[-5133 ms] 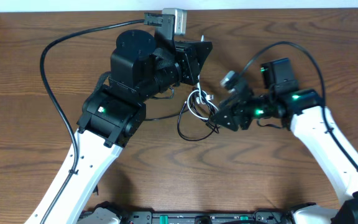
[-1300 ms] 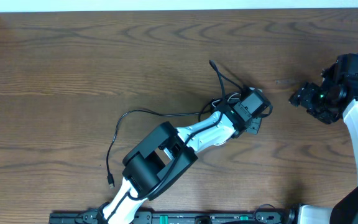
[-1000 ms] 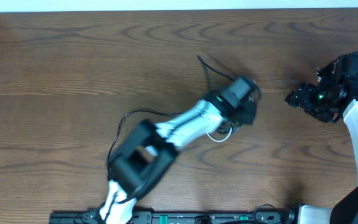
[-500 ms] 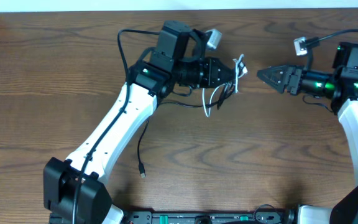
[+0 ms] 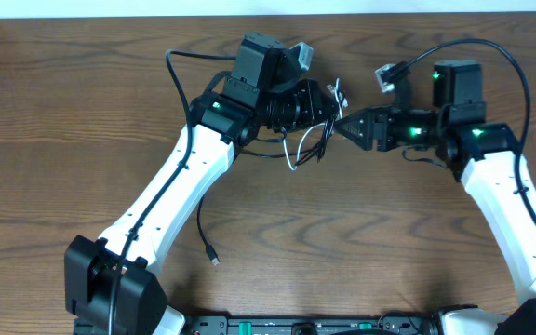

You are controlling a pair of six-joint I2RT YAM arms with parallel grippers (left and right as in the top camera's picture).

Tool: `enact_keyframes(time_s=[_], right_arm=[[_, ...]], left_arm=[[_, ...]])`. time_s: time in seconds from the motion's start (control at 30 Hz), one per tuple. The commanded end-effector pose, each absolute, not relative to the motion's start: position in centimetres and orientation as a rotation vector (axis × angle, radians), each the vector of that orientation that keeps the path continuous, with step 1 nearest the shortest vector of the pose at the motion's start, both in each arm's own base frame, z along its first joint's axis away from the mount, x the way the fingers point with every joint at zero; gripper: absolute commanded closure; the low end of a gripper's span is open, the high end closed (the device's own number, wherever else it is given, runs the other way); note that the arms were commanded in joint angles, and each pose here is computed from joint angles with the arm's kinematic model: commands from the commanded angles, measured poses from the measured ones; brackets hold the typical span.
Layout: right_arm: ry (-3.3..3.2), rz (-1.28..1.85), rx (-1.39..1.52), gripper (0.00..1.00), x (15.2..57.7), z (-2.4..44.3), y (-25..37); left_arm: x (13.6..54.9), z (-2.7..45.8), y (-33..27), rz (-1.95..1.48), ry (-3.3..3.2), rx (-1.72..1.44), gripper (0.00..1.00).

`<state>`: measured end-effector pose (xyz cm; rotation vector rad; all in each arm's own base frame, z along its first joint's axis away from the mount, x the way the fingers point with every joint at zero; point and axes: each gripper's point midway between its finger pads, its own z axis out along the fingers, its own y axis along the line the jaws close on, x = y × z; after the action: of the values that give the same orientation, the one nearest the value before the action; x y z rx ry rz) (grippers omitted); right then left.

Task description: Untangle cables

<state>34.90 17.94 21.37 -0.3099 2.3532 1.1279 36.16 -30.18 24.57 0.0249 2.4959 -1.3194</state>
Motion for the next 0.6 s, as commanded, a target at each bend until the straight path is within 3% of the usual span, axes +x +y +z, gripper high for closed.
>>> enact_keyframes(time_s=[0.0, 0.2, 0.27, 0.33, 0.43, 0.47, 0.57], right_arm=[[2.424, 0.876, -0.165, 0.43, 36.3, 20.2, 16.7], [2.382, 0.739, -0.112, 0.44, 38.0, 20.4, 16.3], [2.373, 0.685, -0.046, 0.49, 39.0, 20.2, 15.5], [2.359, 0.675, -0.042, 0.60, 39.5, 20.2, 15.4], [2.342, 0.682, -0.050, 0.63, 39.8, 20.4, 15.6], [2.345, 0.682, -0.050, 0.67, 39.8, 20.3, 15.6], [2.365, 0.673, -0.042, 0.93, 39.9, 19.6, 15.6]], left_arm=[[36.5, 24.7, -30.0, -1.321, 2.503, -0.046, 0.92], [35.9, 24.5, -30.1, -1.345, 2.529, -0.040, 0.93], [35.6, 24.3, -30.0, -1.344, 2.546, -0.047, 0.93], [35.3, 24.4, -30.1, -1.364, 2.552, -0.038, 0.93], [35.2, 24.4, -30.2, -1.372, 2.556, -0.034, 0.92], [35.2, 24.4, -30.2, -1.372, 2.556, -0.034, 0.93], [34.9, 24.6, -30.4, -1.403, 2.558, -0.018, 0.93]])
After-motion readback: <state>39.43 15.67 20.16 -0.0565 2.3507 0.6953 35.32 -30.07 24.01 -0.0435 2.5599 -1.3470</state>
